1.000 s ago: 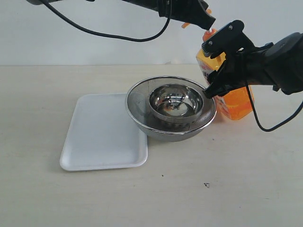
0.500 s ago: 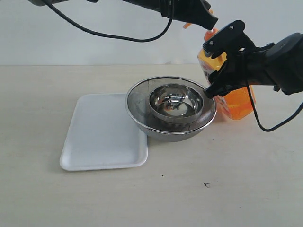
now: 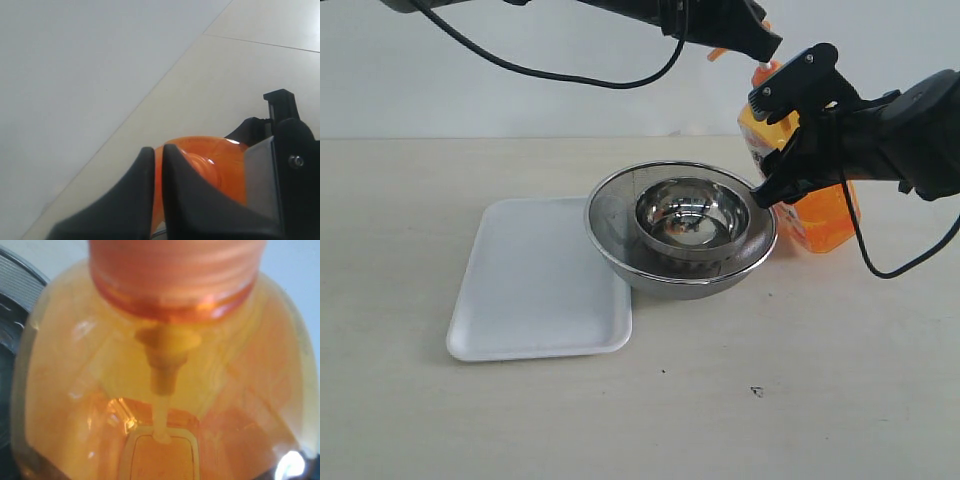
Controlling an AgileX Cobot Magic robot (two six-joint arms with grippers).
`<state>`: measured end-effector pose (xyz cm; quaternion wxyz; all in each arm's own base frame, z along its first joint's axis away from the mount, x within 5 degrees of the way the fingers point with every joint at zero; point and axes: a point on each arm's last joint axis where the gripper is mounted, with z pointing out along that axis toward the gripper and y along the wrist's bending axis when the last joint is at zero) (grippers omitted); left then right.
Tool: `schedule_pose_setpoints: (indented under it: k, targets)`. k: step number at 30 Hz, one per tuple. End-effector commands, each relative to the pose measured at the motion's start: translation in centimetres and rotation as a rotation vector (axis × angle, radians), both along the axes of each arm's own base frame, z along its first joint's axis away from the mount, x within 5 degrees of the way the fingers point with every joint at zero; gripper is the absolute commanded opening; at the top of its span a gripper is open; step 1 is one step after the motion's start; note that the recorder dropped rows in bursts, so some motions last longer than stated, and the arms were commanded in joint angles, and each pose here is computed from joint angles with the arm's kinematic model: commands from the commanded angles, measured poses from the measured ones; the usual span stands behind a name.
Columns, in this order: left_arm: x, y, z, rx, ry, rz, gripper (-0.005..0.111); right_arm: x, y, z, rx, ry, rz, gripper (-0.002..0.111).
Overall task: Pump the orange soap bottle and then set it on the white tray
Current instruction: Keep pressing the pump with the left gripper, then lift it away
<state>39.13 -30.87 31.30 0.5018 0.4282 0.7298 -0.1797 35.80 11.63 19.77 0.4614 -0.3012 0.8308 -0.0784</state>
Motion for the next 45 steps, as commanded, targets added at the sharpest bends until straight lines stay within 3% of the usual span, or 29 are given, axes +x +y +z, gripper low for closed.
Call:
schedule_pose_setpoints:
  k: [1, 45]
  targets:
    - [-0.6, -0.9, -3.5, 0.09, 0.13, -0.066, 0.005, -0.4, 0.4, -0.6, 0.039, 0.057, 0.025, 0.0]
    - [-0.6, -1.1, -4.8, 0.118, 0.175, -0.084, 0.005, -0.4, 0.4, -0.6, 0.039, 0.057, 0.025, 0.0]
